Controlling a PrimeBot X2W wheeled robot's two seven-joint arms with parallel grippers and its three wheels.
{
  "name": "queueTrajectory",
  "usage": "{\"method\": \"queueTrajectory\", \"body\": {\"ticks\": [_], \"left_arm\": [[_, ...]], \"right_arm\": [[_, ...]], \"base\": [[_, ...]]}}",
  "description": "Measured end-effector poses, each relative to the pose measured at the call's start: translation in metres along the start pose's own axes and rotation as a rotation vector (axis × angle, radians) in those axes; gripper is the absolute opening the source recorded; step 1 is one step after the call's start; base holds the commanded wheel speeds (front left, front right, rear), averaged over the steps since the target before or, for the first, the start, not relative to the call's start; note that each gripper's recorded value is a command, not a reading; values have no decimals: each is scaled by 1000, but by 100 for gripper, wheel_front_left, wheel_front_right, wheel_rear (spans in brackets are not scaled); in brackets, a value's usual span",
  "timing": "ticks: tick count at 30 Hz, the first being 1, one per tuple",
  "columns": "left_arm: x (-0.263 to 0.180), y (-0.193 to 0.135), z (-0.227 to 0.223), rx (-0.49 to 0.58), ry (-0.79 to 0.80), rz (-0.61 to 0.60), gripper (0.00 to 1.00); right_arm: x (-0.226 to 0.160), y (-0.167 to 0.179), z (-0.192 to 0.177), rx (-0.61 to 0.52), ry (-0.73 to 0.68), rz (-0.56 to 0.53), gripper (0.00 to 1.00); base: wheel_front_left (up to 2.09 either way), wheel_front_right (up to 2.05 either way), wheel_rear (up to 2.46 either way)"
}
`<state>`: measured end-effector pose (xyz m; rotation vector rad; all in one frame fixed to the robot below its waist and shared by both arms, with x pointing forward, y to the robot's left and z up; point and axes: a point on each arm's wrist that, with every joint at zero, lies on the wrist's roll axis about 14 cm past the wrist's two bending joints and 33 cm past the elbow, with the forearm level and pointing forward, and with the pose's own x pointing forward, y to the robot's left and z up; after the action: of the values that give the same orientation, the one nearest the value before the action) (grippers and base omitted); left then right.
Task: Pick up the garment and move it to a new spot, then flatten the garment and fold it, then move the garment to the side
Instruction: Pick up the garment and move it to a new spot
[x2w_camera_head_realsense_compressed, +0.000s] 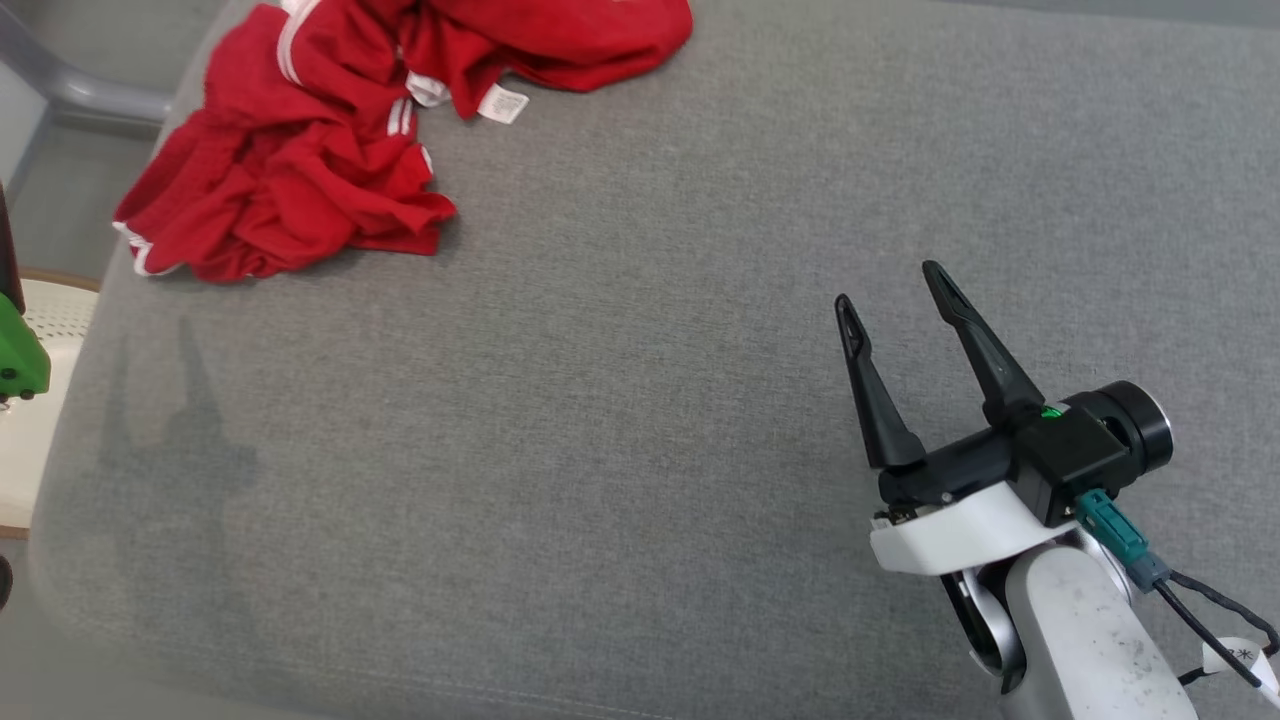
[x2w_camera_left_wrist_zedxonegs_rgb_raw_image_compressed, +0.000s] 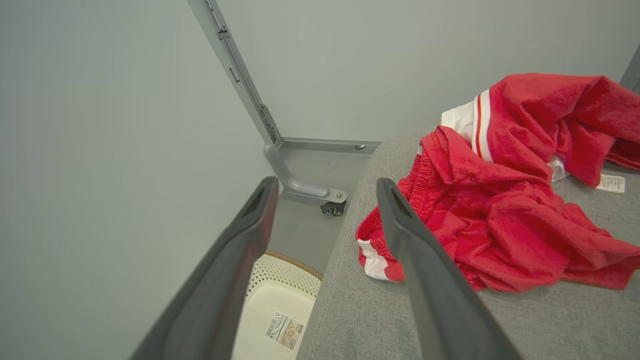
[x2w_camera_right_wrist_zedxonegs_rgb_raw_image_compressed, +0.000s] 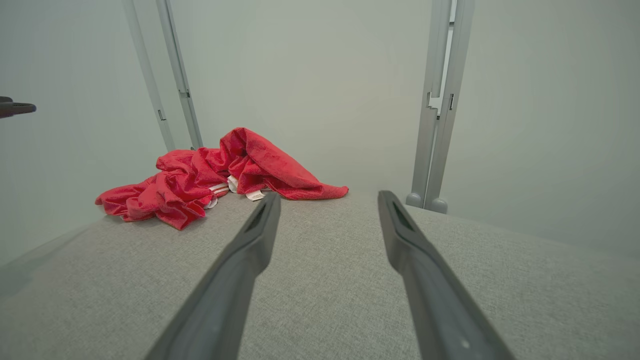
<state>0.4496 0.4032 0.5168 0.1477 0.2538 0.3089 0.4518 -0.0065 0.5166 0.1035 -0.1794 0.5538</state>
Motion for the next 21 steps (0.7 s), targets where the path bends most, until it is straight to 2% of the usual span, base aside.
{"method": "queueTrajectory", "body": {"ticks": [4,8,10,19,20,21], "left_arm": [[29,-32,-25,19,81,-64,100],[49,-65,-56,-28,167,-124,100],[55,-81,-90,11,271,-164,100],[65,-87,-141,-1,431,-157,100],[65,-88,-144,-9,440,-157,83],[65,-88,-145,-11,441,-157,51]], "right_arm": [[-5,-17,-21,-32,45,-22,100],[-8,-28,-37,-34,76,-41,100],[-10,-32,-50,-32,102,-48,100],[-18,-44,-76,-22,161,-77,100],[-19,-45,-78,-20,165,-80,100],[-19,-45,-78,-20,166,-81,100]], "base": [[0,0,0],[0,0,0],[0,0,0],[0,0,0],[0,0,0],[0,0,0]]}}
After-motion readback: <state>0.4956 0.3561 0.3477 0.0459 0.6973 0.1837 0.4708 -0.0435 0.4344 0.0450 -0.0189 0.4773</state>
